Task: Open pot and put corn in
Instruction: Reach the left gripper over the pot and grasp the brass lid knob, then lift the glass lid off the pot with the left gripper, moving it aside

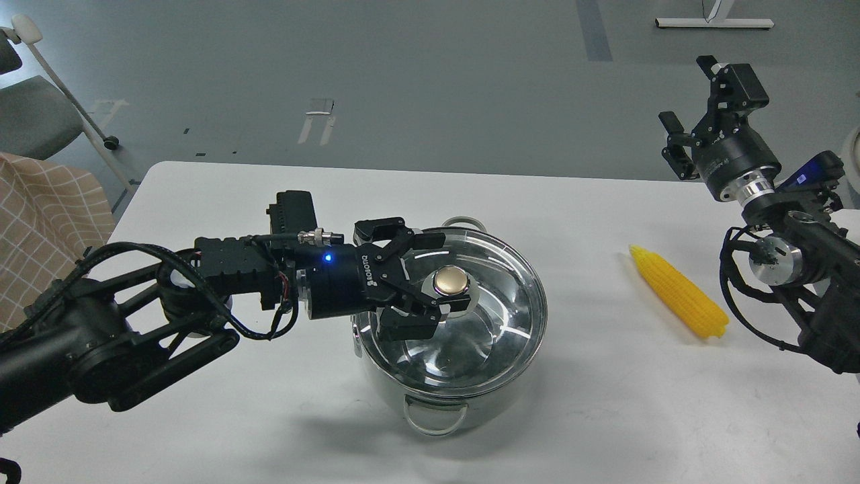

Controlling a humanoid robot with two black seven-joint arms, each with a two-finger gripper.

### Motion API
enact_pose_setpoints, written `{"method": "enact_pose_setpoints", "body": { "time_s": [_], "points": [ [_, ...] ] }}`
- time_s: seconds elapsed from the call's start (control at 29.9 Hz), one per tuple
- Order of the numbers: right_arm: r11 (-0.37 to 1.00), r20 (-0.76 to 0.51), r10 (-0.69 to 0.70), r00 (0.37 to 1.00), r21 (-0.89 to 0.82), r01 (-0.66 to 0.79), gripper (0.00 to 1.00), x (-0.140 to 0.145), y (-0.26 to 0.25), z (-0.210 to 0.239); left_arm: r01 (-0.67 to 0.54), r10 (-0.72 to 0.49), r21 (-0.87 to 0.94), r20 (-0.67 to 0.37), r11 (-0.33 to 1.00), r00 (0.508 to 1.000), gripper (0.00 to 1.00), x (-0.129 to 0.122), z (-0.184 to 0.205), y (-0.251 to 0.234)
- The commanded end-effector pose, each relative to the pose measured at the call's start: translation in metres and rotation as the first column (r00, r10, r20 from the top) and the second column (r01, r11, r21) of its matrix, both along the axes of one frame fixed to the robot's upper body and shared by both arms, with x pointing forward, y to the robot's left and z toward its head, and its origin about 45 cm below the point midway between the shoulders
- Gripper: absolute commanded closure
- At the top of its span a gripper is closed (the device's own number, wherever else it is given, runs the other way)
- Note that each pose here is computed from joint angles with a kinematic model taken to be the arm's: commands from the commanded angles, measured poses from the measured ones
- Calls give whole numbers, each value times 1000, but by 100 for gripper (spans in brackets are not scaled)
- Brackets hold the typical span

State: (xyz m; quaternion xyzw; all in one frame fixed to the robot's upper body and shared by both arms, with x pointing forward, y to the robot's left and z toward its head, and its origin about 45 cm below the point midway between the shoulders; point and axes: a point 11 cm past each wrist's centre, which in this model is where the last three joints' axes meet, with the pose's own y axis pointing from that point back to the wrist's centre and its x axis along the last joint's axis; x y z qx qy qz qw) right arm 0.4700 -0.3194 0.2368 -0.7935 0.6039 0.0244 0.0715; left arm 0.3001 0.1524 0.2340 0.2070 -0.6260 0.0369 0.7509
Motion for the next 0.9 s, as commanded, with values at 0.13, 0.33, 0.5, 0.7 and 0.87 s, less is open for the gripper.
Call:
{"method": "enact_pose_setpoints", "body": {
  "time_s": [0.13, 0.33, 0.5, 0.7, 0.87],
  "points": [
    [1000, -3, -2, 1000, 1, 2, 0, -1, -1, -1, 1, -1, -1, -17, 1000, 1000, 4, -5, -7, 1],
    [1000, -4, -1, 1000, 2, 1, 0, -1, 0, -2, -10, 10, -4, -39, 1000, 999, 7, -9, -15, 3],
    [1000, -5, -3, 1000, 1, 3, 0, -1, -1, -3, -18, 17, -16, -36, 1000, 999, 23, -7, -17, 2],
    [1000, -6, -3, 1000, 1, 3, 0, -1, -1, -3, -11, 10, -35, -37, 999, 999, 61, -7, -16, -6],
    [1000, -6, -5, 1000, 2, 5, 0, -1, -1, -3, -9, 7, -49, -31, 999, 999, 77, -7, -15, -9]
  ]
}}
